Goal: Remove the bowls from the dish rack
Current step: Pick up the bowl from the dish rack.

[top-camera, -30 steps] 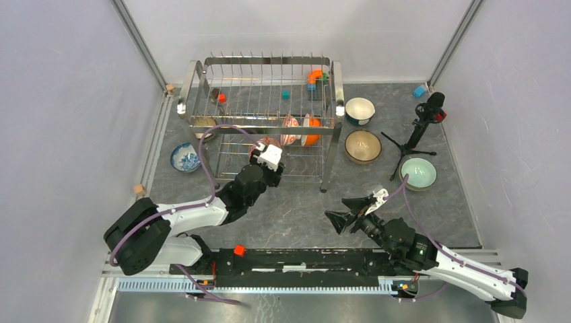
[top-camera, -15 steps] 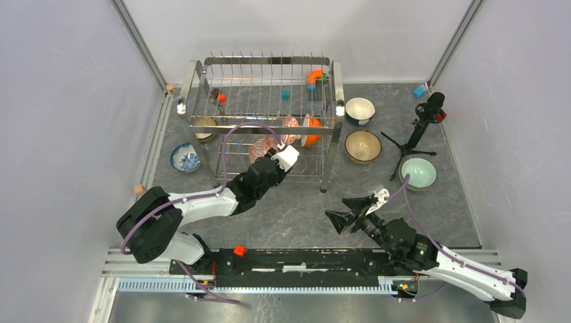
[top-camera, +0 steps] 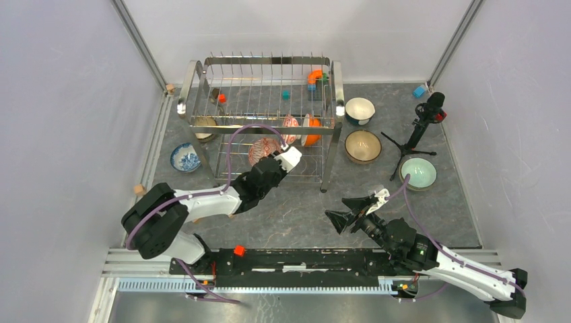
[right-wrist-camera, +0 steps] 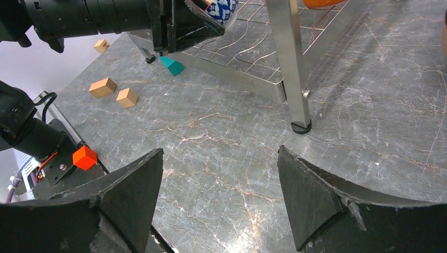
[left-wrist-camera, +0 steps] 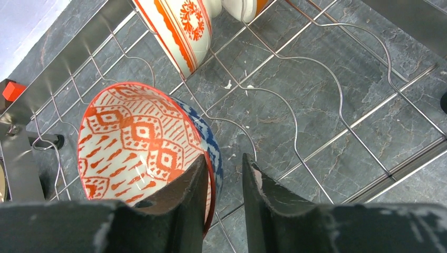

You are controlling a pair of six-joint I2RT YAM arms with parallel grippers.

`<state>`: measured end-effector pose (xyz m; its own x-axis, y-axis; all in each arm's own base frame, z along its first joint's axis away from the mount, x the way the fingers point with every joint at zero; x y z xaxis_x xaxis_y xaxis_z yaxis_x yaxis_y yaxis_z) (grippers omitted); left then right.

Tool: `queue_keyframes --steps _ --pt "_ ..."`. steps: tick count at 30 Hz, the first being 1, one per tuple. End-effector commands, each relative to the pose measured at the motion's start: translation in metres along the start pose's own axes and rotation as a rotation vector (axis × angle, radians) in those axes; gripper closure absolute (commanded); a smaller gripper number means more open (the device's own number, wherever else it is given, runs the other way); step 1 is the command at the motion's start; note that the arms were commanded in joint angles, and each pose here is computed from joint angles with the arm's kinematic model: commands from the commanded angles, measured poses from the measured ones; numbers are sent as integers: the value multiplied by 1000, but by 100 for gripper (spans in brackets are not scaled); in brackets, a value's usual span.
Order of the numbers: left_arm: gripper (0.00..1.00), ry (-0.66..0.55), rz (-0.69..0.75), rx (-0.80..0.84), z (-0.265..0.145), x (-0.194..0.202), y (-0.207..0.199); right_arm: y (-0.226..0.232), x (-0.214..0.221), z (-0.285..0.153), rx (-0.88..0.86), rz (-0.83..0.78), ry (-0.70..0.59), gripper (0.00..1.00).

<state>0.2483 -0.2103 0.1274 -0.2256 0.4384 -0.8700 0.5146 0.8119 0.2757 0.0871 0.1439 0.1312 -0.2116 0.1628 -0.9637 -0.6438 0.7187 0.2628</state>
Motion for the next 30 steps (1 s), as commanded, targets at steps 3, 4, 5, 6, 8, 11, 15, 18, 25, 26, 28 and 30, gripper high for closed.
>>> queue_keyframes --steps 3,4,5,6,8,11,15,18,25,26,28,30 --pt "72 15 16 -13 7 -9 0 -12 37 0 43 -39 90 15" --pt "76 16 17 -15 7 -9 0 -12 37 0 44 -39 89 15" --pt "79 15 15 -17 7 -10 0 -12 37 0 44 -40 91 15" --pt "82 16 14 -20 7 -9 1 -12 37 0 43 -39 89 15" --pt "87 15 10 -25 7 -9 1 -12 37 0 45 -38 88 15" --pt "95 -2 -8 -50 4 -10 4 -12 37 0 46 -39 90 15" --pt "98 -50 -39 -86 -4 -16 10 -12 37 0 45 -39 87 15" --pt "98 -116 -73 -111 -12 -29 16 -12 36 0 45 -38 85 15" --pt "98 -241 -136 -135 -32 -53 28 -13 36 0 50 -36 83 15" --pt "98 -253 -149 -132 -34 -55 28 -13 36 0 51 -37 86 15" --pt "98 -276 -176 -122 -40 -58 29 -13 37 0 52 -37 86 15" --pt "98 -291 -204 -107 -46 -59 30 -13 36 0 52 -36 86 15"
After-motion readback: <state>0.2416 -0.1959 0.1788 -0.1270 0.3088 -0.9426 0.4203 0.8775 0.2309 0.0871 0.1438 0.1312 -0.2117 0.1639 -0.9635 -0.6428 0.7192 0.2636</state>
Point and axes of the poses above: each gripper's point midway between its finger pads, its own z axis out along the fingers, its own y axis along the line the jaws close on, x = y × z, the point moved 8 cm from there along -z, back along the fingers, and after that the axes turned 7 degrees about -z, right-handed, at the moved point
